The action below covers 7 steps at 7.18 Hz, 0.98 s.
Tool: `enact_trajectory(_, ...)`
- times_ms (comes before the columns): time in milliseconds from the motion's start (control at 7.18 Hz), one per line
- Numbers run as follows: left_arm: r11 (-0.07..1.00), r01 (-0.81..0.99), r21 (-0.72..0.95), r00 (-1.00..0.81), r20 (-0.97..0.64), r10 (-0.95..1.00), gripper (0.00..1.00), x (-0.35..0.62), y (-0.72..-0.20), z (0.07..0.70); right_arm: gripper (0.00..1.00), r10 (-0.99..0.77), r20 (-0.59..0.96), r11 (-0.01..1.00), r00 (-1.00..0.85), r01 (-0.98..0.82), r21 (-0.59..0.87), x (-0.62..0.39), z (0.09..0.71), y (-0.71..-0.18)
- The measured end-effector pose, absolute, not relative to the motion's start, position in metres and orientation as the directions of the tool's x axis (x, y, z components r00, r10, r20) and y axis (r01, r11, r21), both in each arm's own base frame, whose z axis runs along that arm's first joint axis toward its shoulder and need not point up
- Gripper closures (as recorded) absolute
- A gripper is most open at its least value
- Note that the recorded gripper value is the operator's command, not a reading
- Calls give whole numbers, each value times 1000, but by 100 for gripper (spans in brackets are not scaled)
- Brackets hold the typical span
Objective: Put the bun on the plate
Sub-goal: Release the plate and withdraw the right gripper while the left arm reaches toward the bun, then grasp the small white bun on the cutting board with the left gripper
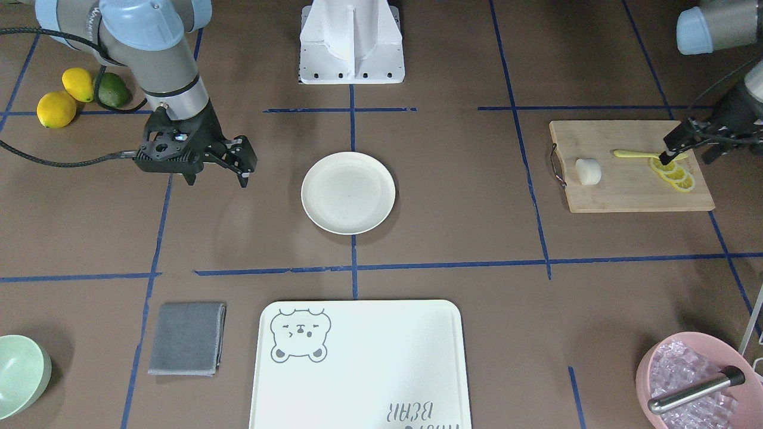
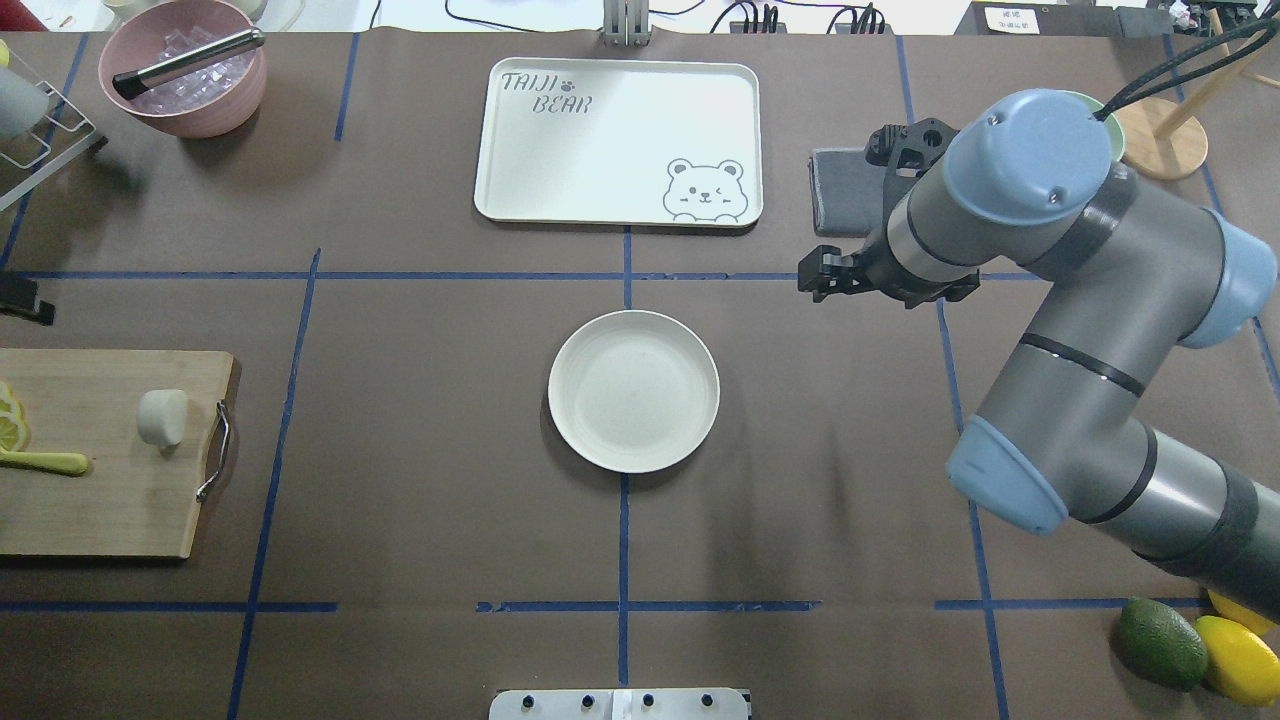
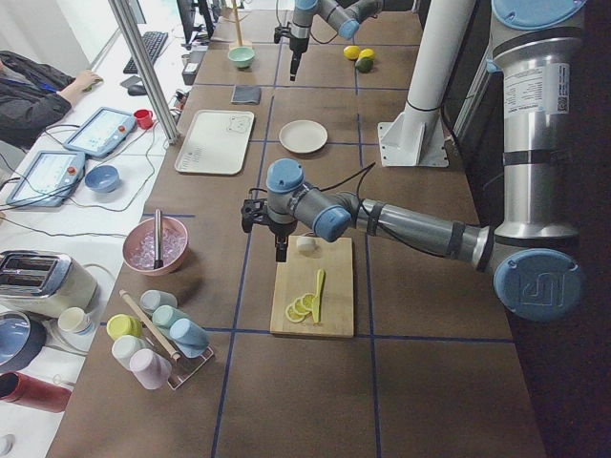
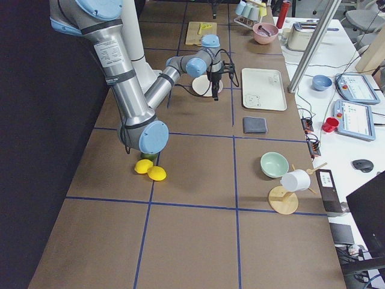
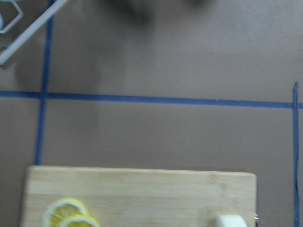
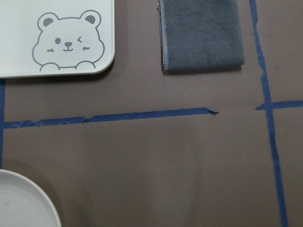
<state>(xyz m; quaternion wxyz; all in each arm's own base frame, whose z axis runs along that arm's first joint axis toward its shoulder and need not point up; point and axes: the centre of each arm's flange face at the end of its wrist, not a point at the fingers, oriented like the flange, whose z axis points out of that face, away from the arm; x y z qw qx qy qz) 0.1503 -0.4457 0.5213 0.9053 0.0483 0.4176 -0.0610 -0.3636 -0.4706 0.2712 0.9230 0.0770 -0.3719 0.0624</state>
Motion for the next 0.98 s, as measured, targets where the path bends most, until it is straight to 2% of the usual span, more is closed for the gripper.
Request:
enact_trajectory(418,976,215,38,660,-742,-117,2,261,-397,521,0,-7,674,988,738,-99,119,-307,304,-493)
enact_trajectory(975,980,197,36,679,-726,-110,10,291,-382,532,0,-13,680,992,733,-73,98,-270,327,-502)
